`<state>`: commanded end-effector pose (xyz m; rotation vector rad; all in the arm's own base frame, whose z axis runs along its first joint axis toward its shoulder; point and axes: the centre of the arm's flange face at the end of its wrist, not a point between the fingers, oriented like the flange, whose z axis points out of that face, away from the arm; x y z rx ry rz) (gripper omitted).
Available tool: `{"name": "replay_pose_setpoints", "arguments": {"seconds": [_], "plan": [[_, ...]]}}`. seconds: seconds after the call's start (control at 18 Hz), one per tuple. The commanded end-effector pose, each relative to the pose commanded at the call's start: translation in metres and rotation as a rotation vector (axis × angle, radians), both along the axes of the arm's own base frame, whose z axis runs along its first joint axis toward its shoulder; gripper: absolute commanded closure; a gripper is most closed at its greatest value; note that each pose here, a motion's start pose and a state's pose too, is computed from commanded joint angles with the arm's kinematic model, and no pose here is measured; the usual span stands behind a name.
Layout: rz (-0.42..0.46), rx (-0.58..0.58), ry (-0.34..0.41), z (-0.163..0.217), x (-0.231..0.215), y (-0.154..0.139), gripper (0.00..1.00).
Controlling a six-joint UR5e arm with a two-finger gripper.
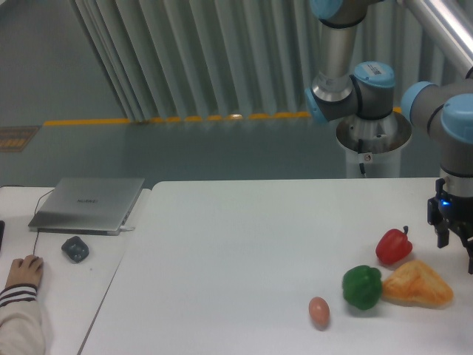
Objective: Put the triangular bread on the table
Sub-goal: 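Lower the gripper holding the orange triangular bread beside the green pepper, then open the gripper to release the bread and lift away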
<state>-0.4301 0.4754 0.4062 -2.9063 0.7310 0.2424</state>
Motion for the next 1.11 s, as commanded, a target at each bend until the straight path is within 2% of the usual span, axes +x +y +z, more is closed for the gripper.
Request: {"name": "replay_pose_setpoints", "arguments": {"seconds": [0.11,0.28,0.44,0.89,1.11], "plan": [[-0.019,-0.013,0.011,0.003,-0.010,-0.012,0.00],[-0.091,-0.065,-0.017,0.006,-0.026,-0.033,0.00],[-0.142,-0.170,-0.035,0.008,-0.043,-0.057,0.00],[-0.186,-0.200,-0.073,-0.010,-0.063,-0.078,0.00],[-0.196,-0.200,-0.076,-0.011,-0.063,-0.078,0.00]]}}
